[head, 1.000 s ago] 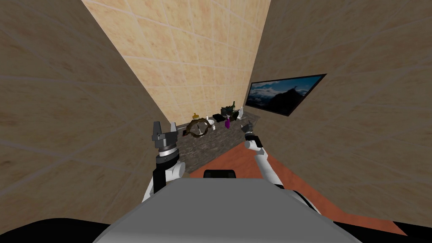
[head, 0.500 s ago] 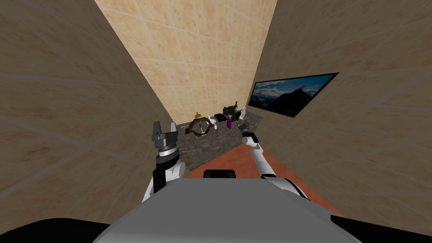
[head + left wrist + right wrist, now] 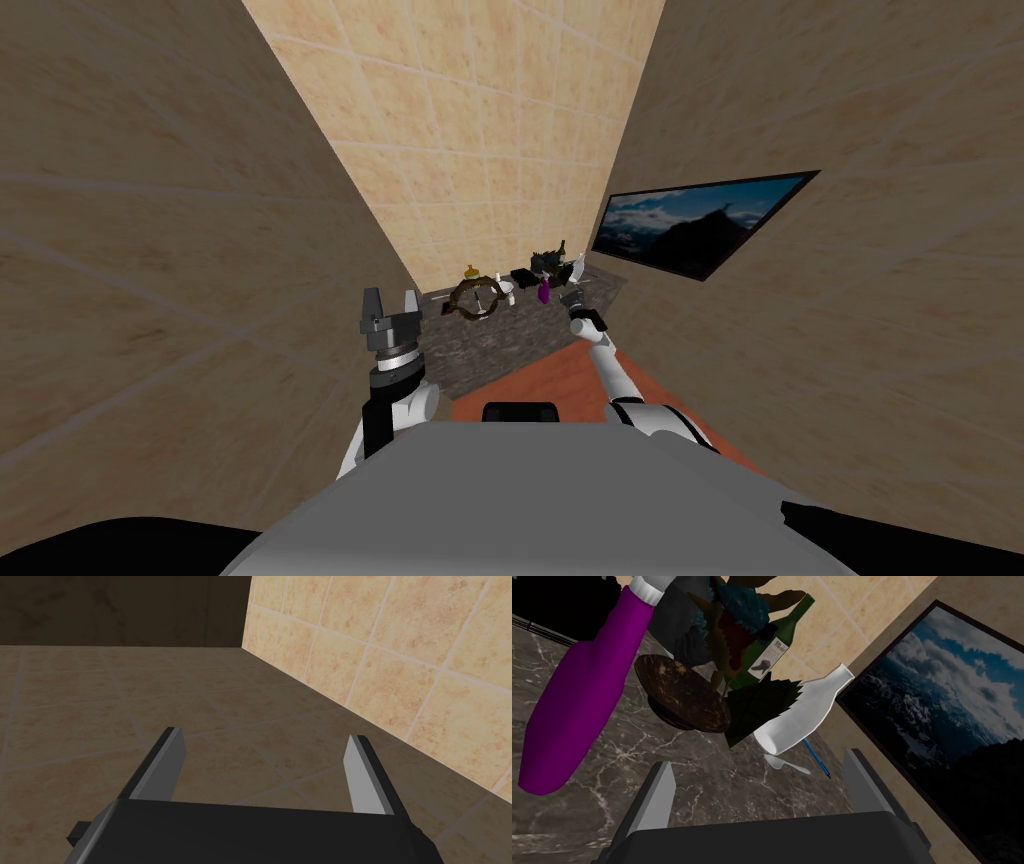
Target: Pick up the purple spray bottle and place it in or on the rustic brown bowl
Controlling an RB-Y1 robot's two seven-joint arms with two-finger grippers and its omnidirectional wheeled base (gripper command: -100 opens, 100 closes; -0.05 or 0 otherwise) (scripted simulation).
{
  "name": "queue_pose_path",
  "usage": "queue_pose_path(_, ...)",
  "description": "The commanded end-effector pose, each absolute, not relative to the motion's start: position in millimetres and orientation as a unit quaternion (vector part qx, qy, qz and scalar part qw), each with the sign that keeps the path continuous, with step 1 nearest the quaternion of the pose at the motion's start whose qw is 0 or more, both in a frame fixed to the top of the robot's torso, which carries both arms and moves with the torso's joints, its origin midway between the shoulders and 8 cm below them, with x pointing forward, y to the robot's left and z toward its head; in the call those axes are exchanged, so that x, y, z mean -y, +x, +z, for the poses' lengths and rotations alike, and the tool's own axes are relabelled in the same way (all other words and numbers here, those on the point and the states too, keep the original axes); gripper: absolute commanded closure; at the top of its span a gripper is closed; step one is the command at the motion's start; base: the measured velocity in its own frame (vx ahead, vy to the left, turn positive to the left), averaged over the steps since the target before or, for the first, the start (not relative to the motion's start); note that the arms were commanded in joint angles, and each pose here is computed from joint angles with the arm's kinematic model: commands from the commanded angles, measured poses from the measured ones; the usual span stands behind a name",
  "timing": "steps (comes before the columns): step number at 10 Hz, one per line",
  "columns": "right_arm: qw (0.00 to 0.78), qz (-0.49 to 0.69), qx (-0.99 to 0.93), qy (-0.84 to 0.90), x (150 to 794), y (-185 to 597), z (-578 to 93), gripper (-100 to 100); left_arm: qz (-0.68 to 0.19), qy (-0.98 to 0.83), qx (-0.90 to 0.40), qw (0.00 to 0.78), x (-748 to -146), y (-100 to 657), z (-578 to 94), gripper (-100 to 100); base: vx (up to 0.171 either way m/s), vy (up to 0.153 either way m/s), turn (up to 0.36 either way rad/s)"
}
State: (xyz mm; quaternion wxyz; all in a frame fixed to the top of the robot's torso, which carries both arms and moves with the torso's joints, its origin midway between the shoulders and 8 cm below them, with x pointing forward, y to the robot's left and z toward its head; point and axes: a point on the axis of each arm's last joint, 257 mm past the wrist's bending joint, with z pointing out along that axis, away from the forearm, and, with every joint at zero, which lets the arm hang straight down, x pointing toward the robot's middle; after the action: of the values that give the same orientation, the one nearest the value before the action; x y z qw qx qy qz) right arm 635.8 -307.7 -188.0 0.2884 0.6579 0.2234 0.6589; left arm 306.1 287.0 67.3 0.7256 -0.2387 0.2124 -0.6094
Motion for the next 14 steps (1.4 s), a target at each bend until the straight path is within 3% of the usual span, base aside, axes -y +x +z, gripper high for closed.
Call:
queue_pose_path(1,0.255,0.662,-0.212,0.672,295.6,647.9,-190.8,-100,-0.609,-0.239,-0.212,0.726,-287.0,306.1,67.3,0,-0.02,-0.041,0.072)
queue_pose_path(12,0.063,0.643,-0.15,0.748,199.9,692.6,-218.5,-100,-0.609,-0.239,-0.212,0.726,-287.0,306.1,67.2,0,-0.005,-0.078,0.08)
queue_pose_path(14,0.063,0.643,-0.15,0.748,199.9,692.6,-218.5,-100,-0.609,-0.239,-0.212,0.726,-287.1,306.1,67.2,0,0.023,-0.077,0.022)
